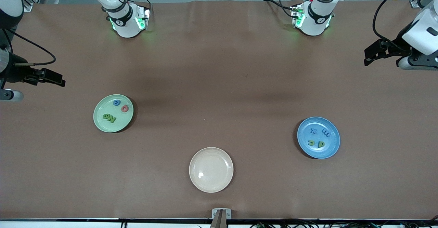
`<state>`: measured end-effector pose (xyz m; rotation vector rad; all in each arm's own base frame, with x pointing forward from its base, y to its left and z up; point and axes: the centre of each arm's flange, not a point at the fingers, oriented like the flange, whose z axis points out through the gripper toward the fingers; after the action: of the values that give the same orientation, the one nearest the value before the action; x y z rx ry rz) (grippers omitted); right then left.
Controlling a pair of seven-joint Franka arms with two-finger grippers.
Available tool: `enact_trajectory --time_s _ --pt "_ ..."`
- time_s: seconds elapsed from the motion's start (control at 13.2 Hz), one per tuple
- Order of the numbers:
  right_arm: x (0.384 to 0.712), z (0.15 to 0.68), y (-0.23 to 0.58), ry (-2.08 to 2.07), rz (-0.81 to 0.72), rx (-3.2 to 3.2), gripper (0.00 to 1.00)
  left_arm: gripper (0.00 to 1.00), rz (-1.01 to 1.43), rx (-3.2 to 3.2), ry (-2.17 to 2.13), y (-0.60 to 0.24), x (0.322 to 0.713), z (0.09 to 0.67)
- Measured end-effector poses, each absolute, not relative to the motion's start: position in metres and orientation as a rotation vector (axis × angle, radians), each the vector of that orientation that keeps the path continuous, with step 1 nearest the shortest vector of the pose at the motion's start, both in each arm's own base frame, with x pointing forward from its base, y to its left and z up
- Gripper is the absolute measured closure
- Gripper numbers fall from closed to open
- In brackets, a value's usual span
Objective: Sort upper and lower case letters into plates
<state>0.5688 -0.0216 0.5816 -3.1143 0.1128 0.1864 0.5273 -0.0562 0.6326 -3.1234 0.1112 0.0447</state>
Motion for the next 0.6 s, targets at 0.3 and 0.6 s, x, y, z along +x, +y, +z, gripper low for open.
enact_trajectory --time_s 0.3,0.6 --pt "0.551 0.604 -0.024 0.12 0.143 -3.115 0.0 0.0 0.052 -3.121 0.122 -0.063 0.526 0.63" --pt "0.519 0.627 -0.027 0.13 0.096 -3.114 0.0 0.0 0.051 -3.121 0.12 -0.063 0.526 0.631"
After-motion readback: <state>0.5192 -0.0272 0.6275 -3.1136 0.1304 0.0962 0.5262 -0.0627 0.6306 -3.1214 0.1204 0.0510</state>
